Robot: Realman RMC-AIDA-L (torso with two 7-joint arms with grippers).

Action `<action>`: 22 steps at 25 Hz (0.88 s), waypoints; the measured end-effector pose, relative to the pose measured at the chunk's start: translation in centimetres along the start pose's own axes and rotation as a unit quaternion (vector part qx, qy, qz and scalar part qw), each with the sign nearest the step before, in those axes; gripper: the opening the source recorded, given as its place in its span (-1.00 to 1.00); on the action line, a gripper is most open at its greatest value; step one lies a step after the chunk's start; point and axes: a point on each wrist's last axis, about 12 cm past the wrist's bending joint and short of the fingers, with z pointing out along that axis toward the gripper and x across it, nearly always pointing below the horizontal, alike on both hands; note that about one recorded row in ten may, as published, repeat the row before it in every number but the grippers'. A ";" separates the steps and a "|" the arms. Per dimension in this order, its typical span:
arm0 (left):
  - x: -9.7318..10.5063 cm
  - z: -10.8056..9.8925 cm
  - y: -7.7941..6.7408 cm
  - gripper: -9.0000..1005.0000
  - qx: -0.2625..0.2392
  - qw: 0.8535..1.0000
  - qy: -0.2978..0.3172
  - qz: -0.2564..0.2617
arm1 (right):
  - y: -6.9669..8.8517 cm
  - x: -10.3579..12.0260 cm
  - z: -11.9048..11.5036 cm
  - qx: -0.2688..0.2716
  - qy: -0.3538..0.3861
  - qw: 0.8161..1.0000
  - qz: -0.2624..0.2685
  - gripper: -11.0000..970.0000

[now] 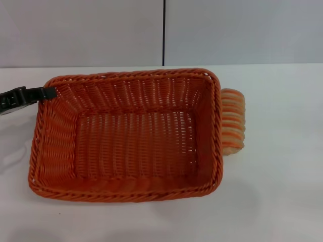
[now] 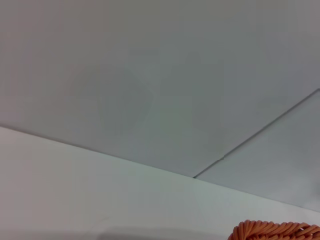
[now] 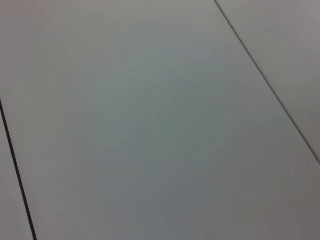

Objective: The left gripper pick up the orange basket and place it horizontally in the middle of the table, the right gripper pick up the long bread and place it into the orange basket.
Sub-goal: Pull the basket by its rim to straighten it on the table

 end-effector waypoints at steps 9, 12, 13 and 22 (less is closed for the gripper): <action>0.3 -0.2 0.1 -0.60 0.002 1.000 0.002 -0.004 | 0.0 0.1 0.1 0.003 0.005 1.000 -0.001 0.25; 0.6 -0.4 0.1 -0.60 0.005 1.000 0.006 -0.007 | -0.1 0.2 0.1 0.006 0.009 1.000 -0.002 0.25; 0.6 -0.4 0.1 -0.60 0.005 1.000 0.006 -0.007 | -0.1 0.2 0.1 0.006 0.009 1.000 -0.002 0.25; 1.2 -0.5 -0.1 -0.59 0.020 0.999 0.024 -0.010 | 0.0 0.3 0.5 0.004 0.009 1.000 -0.002 0.25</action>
